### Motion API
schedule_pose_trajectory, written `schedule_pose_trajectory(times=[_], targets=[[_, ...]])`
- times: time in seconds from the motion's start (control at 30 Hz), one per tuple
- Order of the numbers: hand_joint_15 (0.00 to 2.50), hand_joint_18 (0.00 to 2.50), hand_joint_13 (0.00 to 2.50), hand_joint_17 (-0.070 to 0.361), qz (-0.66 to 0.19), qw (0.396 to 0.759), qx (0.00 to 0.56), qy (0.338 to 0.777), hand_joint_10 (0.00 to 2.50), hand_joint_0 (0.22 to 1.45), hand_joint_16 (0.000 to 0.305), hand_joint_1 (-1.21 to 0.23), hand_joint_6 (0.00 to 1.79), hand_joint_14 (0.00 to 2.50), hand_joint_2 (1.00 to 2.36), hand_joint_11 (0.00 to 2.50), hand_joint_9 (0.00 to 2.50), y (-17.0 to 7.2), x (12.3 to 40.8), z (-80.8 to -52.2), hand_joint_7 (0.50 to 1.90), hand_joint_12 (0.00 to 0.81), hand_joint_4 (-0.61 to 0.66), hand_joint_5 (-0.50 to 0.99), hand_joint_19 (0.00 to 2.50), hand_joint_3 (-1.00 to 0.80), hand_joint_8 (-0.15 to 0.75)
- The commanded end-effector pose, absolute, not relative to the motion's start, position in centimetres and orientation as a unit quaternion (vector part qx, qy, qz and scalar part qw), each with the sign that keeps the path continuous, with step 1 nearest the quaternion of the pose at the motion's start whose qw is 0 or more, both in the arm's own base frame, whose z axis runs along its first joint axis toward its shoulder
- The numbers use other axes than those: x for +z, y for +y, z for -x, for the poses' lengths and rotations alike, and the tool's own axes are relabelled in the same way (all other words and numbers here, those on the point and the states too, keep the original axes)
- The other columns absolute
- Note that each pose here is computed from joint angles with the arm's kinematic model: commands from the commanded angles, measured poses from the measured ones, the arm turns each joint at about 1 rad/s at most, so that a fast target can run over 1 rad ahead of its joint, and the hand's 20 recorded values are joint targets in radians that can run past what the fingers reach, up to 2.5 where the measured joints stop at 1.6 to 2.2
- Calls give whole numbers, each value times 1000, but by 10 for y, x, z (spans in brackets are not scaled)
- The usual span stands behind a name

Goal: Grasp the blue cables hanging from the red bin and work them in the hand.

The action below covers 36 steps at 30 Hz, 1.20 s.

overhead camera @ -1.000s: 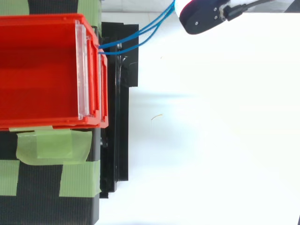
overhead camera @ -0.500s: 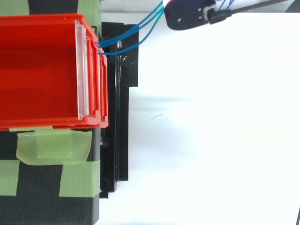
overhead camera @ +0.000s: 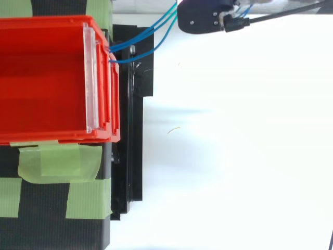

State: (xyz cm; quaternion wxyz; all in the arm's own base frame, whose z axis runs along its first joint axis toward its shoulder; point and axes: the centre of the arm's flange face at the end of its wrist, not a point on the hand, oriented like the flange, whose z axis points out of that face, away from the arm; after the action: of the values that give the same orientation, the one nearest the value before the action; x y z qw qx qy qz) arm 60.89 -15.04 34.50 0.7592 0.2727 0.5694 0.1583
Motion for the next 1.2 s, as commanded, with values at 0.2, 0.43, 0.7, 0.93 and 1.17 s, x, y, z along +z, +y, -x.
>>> schedule_pose_trajectory(times=[0.2,0.43,0.7,0.93,1.17], targets=[[1538,1334,1129,174,-263,750,164,584,2500,842,78,-632,105,2500,1003,2500,819,-151,342,-607,1334,529,319,456,145,-134,422],[1535,1255,1068,172,-263,750,164,584,2500,837,76,-658,159,2500,1006,2500,730,-152,341,-606,1298,532,321,399,173,-97,429],[1475,1111,934,182,-264,751,162,584,2500,783,81,-669,228,2500,1159,2475,523,-154,341,-606,1235,552,338,305,108,-77,459],[1464,946,807,167,-265,750,161,584,2500,794,74,-678,224,2500,1008,2455,373,-157,342,-605,1239,539,316,242,239,-284,451],[1427,952,804,165,-260,750,166,584,2500,844,73,-685,244,2500,1003,2359,364,-159,344,-604,1211,532,326,239,243,-18,444]])
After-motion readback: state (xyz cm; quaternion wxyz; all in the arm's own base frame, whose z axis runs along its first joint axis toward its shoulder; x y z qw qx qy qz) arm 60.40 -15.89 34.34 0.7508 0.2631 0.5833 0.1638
